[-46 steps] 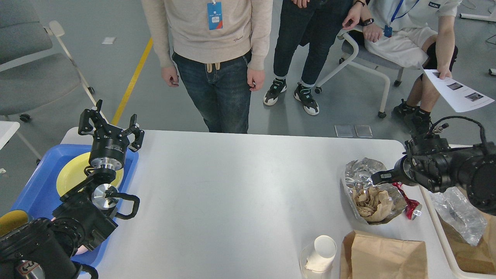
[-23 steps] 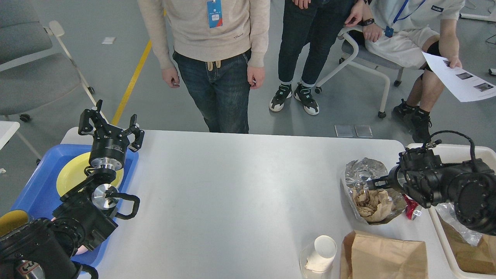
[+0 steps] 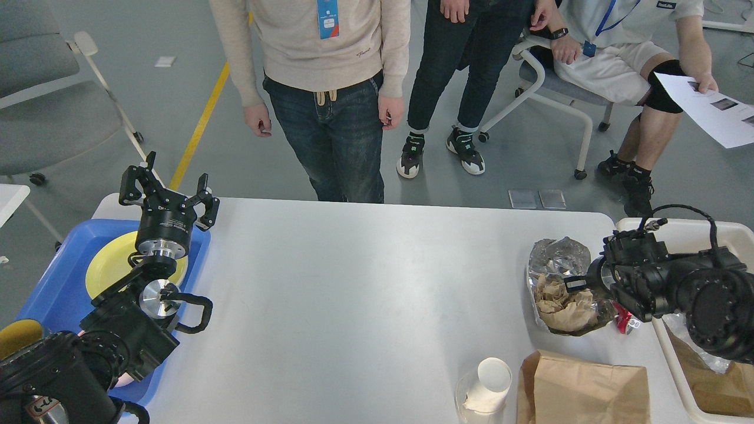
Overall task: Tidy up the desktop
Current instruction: 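Lower the right gripper and grasp the clear plastic snack bag, then lift the snack bag with the right gripper and drop it in the white bin, then move the right gripper down toward the red wrapper, then close the right gripper on the red wrapper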
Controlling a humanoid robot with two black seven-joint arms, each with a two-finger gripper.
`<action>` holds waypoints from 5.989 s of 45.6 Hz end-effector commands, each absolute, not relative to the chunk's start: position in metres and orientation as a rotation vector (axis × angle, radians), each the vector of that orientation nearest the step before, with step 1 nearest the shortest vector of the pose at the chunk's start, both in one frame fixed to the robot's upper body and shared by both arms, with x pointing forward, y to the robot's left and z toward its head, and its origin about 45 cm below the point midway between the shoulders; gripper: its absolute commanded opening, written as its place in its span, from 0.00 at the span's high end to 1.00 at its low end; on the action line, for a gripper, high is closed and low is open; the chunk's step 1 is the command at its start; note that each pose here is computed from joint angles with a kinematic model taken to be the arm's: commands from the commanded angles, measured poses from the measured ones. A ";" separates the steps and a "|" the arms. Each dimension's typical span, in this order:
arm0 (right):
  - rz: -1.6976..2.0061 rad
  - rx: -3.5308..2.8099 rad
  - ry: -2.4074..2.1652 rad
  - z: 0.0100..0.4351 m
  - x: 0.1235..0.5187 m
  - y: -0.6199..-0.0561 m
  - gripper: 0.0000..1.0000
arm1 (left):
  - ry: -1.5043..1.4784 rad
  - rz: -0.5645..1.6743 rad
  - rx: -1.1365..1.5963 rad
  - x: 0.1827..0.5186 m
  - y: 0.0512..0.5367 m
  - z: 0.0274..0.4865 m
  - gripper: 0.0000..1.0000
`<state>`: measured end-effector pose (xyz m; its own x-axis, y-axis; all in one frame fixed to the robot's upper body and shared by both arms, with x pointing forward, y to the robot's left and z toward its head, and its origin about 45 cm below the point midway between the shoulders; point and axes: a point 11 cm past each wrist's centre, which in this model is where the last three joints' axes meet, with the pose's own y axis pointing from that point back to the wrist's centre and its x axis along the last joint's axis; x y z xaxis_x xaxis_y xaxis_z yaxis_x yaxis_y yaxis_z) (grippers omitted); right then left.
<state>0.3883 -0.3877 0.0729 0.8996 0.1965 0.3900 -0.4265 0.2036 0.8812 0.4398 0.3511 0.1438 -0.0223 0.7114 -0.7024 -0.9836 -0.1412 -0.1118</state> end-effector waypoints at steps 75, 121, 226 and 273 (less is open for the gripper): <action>0.137 1.125 -0.692 0.273 0.385 -0.583 1.00 | 0.485 1.572 -0.740 0.439 0.352 0.143 0.03; 0.270 1.052 -0.877 0.194 0.375 -0.592 0.00 | 0.484 1.571 -0.741 0.440 0.352 0.144 0.03; 0.532 1.222 -0.224 0.037 0.366 -0.406 0.04 | 0.485 1.570 -0.742 0.440 0.351 0.144 0.03; 0.452 1.289 -0.238 0.135 0.415 -0.407 1.00 | 0.485 1.570 -0.742 0.440 0.351 0.144 0.03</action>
